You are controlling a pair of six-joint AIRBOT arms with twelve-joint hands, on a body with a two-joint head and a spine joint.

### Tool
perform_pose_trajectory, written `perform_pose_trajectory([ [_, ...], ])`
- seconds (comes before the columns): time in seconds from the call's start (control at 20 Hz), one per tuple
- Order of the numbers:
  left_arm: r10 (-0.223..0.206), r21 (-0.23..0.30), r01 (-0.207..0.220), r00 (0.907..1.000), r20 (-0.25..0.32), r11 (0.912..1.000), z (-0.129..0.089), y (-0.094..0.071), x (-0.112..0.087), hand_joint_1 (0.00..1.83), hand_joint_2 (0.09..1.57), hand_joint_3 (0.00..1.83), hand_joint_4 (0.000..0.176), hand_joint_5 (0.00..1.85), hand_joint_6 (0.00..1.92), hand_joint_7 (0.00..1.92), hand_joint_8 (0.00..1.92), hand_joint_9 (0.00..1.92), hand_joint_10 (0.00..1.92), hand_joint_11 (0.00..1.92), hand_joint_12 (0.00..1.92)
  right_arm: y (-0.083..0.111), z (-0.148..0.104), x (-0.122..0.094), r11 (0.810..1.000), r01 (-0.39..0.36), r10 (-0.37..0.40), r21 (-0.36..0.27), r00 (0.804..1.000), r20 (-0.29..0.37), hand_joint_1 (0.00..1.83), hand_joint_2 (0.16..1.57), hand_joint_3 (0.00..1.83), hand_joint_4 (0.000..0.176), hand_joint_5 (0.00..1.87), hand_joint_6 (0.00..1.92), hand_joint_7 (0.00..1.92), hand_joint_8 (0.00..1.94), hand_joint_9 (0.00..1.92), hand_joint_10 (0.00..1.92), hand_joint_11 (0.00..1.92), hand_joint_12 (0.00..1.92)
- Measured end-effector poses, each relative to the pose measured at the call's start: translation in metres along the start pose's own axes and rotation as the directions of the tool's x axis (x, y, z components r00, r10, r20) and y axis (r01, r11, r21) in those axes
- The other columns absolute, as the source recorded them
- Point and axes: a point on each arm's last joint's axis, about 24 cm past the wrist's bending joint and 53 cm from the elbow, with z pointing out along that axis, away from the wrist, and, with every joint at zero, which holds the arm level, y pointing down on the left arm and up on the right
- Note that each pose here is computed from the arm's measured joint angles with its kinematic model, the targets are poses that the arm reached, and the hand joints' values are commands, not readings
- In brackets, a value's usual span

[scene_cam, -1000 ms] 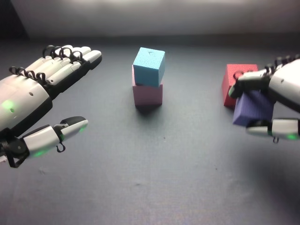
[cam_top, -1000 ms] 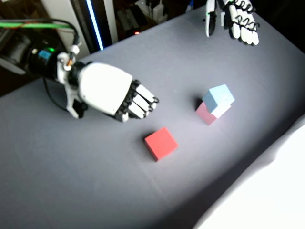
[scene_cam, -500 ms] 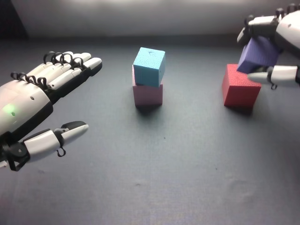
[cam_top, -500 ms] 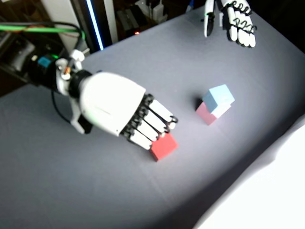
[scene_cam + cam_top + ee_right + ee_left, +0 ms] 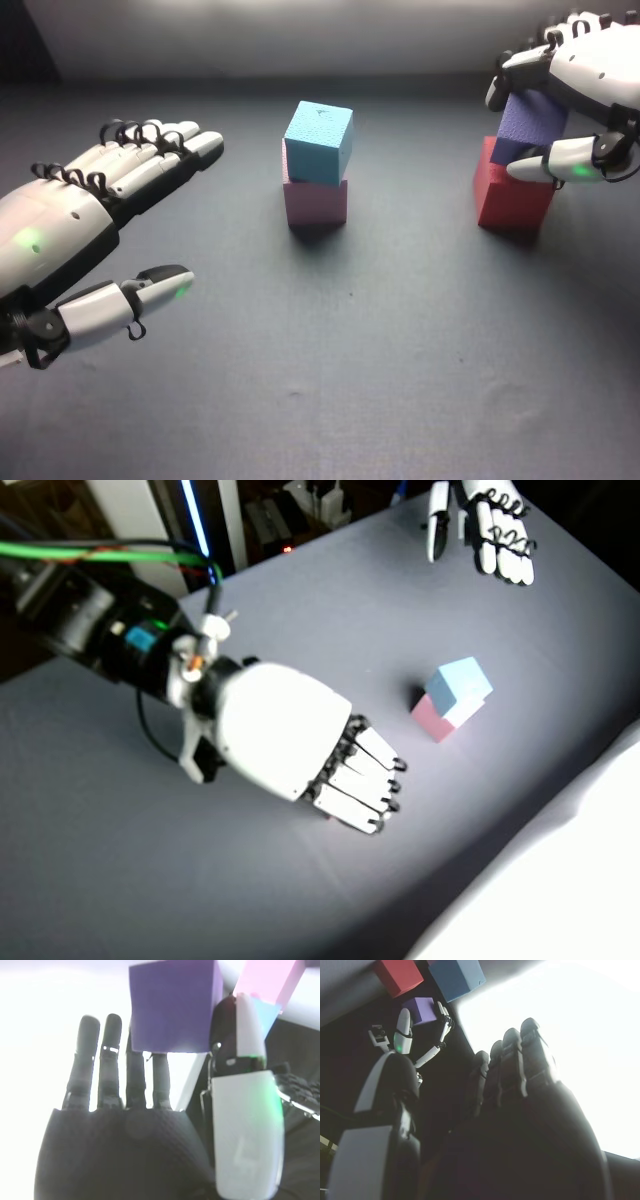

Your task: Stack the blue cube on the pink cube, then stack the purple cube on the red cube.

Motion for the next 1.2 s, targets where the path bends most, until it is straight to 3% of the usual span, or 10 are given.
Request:
perform_pose_trajectory([
  [0.2, -0.004, -0.001, 0.004, 1.0, 0.002, 1.0, 0.0, 0.0, 0.0, 0.76, 1.36, 0.0, 0.014, 0.05, 0.0, 0.0, 0.0, 0.0, 0.0, 0.0, 0.0, -0.005, 0.003, 0.006, 1.0, -0.018, 0.018, 0.02, 1.0, -0.015, 1.27, 1.3, 0.01, 0.0, 0.58, 1.28, 0.68, 1.71, 0.72, 1.82, 0.69, 1.92],
  [0.3, -0.004, -0.001, 0.004, 1.0, 0.002, 1.0, 0.0, 0.0, 0.0, 0.77, 1.36, 0.0, 0.013, 0.05, 0.0, 0.0, 0.0, 0.0, 0.0, 0.01, 0.0, -0.007, 0.004, 0.006, 0.999, -0.025, 0.025, 0.024, 1.0, -0.014, 1.17, 1.33, 0.01, 0.0, 0.56, 1.51, 0.62, 1.66, 0.73, 1.9, 0.83, 1.92],
  [0.35, -0.006, -0.003, 0.006, 1.0, 0.001, 1.0, -0.001, 0.001, 0.0, 0.79, 1.37, 0.0, 0.003, 0.05, 0.0, 0.0, 0.0, 0.0, 0.0, 0.0, 0.0, -0.007, 0.004, 0.006, 0.999, -0.028, 0.028, 0.027, 0.999, -0.015, 0.93, 1.36, 0.0, 0.0, 0.18, 0.98, 0.36, 1.09, 0.41, 1.4, 0.4, 1.88],
  [0.4, -0.007, -0.002, 0.007, 1.0, 0.001, 1.0, -0.001, 0.001, 0.0, 0.79, 1.37, 0.0, 0.005, 0.05, 0.0, 0.0, 0.0, 0.0, 0.0, 0.0, 0.0, -0.009, 0.004, 0.007, 0.999, -0.03, 0.031, 0.031, 0.999, -0.017, 0.83, 1.37, 0.0, 0.0, 0.14, 0.67, 0.29, 0.71, 0.36, 1.18, 0.29, 1.82],
  [0.5, -0.009, -0.004, 0.009, 1.0, 0.001, 0.9999, -0.001, 0.001, 0.001, 0.8, 1.36, 0.0, 0.01, 0.06, 0.0, 0.0, 0.0, 0.0, 0.0, 0.0, 0.0, -0.012, 0.003, 0.011, 0.998, -0.035, 0.037, 0.043, 0.999, -0.027, 0.69, 1.42, 0.0, 0.0, 0.01, 0.33, 0.13, 0.35, 0.1, 1.2, 0.04, 1.83],
  [0.65, -0.014, -0.005, 0.014, 0.9999, -0.001, 0.9999, -0.001, 0.002, 0.001, 0.79, 1.36, 0.0, 0.022, 0.05, 0.0, 0.0, 0.0, 0.0, 0.0, 0.0, 0.0, -0.013, 0.002, 0.012, 0.998, -0.034, 0.036, 0.044, 0.999, -0.031, 0.67, 1.43, 0.0, 0.0, 0.0, 0.12, 0.13, 0.23, 0.06, 1.2, 0.0, 1.84],
  [0.95, -0.022, -0.01, 0.022, 0.9998, 0.005, 0.9997, -0.003, 0.003, 0.001, 0.81, 1.35, 0.0, 0.011, 0.06, 0.0, 0.0, 0.0, 0.0, 0.0, 0.02, 0.01, -0.005, -0.001, 0.013, 0.999, -0.043, 0.043, 0.028, 0.999, -0.03, 0.48, 1.38, 0.0, 0.086, 0.02, 0.01, 0.07, 0.07, 0.0, 0.67, 0.0, 1.74],
  [1.05, -0.024, -0.009, 0.024, 0.9997, 0.006, 0.9997, -0.003, 0.003, 0.0, 0.81, 1.35, 0.0, 0.016, 0.05, 0.0, 0.0, 0.0, 0.0, 0.0, 0.02, 0.01, -0.005, -0.003, 0.01, 0.999, -0.041, 0.042, 0.028, 0.999, -0.024, 0.47, 1.39, 0.0, 0.08, 0.01, 0.0, 0.09, 0.09, 0.0, 0.88, 0.0, 1.83],
  [1.15, -0.024, -0.008, 0.024, 0.9997, 0.006, 0.9997, -0.002, 0.003, 0.0, 0.8, 1.34, 0.0, 0.02, 0.05, 0.0, 0.0, 0.0, 0.0, 0.0, 0.02, 0.01, -0.006, -0.012, 0.004, 0.999, -0.037, 0.038, 0.026, 0.999, -0.007, 0.47, 1.39, 0.0, 0.06, 0.0, 0.0, 0.0, 0.01, 0.0, 0.45, 0.0, 1.45],
  [1.2, -0.025, -0.007, 0.025, 0.9997, 0.007, 0.9997, -0.003, 0.003, 0.0, 0.81, 1.34, 0.0, 0.013, 0.04, 0.0, 0.0, 0.0, 0.0, 0.0, 0.01, 0.01, -0.006, -0.019, 0.0, 0.999, -0.035, 0.035, 0.022, 0.999, 0.006, 0.39, 1.38, 0.0, 0.049, 0.0, 0.0, 0.0, 0.0, 0.0, 0.09, 0.0, 0.74],
])
